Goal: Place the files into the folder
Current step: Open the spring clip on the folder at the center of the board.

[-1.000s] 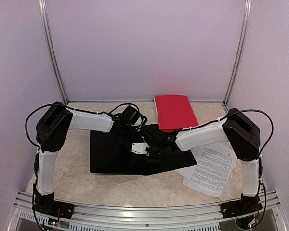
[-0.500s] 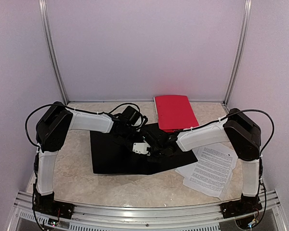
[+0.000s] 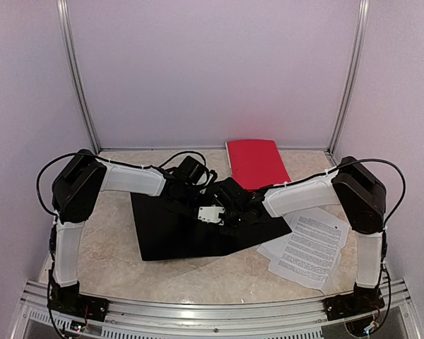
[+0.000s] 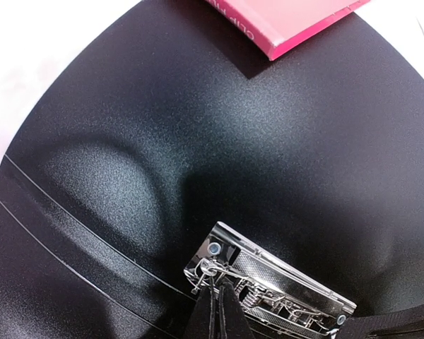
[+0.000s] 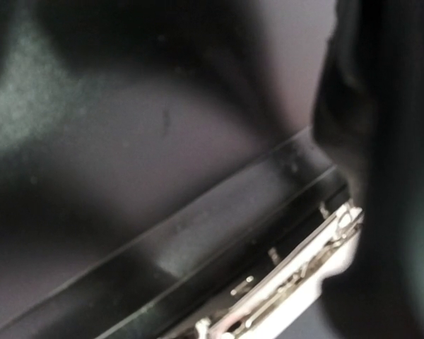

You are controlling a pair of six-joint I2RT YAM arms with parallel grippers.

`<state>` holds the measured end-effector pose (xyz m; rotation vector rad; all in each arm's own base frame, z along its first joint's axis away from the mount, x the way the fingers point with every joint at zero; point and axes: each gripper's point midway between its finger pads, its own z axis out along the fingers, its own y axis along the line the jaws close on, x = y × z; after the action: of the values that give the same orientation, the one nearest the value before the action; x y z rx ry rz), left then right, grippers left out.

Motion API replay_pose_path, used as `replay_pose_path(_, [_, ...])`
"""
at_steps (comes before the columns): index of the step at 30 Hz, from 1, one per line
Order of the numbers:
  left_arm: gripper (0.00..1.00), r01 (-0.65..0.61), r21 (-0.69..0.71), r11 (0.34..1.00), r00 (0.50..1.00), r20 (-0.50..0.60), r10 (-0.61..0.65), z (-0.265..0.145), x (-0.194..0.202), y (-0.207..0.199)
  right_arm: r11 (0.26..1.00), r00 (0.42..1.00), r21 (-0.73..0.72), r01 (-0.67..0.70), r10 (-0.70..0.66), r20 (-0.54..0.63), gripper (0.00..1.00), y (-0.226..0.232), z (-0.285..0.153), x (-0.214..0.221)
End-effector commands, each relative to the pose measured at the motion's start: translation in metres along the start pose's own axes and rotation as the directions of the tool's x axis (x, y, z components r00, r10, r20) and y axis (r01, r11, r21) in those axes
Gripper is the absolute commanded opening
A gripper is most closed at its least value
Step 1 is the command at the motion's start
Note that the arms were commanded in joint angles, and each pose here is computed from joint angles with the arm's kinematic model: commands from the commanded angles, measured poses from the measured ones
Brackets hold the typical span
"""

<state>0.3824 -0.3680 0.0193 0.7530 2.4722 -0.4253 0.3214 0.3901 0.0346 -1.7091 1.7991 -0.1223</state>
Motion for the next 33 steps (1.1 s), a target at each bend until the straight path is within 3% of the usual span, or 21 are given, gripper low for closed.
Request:
replay_pose_path(1, [0.0,-0.042,-0.136,0.99,0.874,-0.486,-0.03,0.01,0.157,0.043,0.994,0.998,0.092,-0.053,0.057,-0.041,0.0,-0.041,-0.018,0.01])
replay_pose_path(11, [0.0,-0.043,-0.138,0.989,0.87,-0.493,-0.031,0.01,0.161,0.043,0.992,0.999,0.122,-0.036,0.035,0.012,0.0,-0.06,-0.024,-0.014])
replay_pose_path(17, [0.0,-0.043,-0.141,0.989,0.873,-0.487,-0.031,0.009,0.158,0.044,0.998,0.999,0.046,-0.037,0.037,0.011,0.0,-0.035,-0.013,-0.006])
replay_pose_path(24, [0.0,-0.049,-0.138,0.989,0.876,-0.481,-0.024,0.008,0.156,0.043,0.999,0.994,-0.042,-0.002,-0.003,-0.105,0.0,0.024,0.016,0.03])
replay_pose_path(33, [0.0,-0.054,-0.132,0.99,0.878,-0.479,-0.016,0.009,0.156,0.042,0.992,0.969,-0.108,0.062,-0.085,-0.231,0.0,0.06,0.039,0.061])
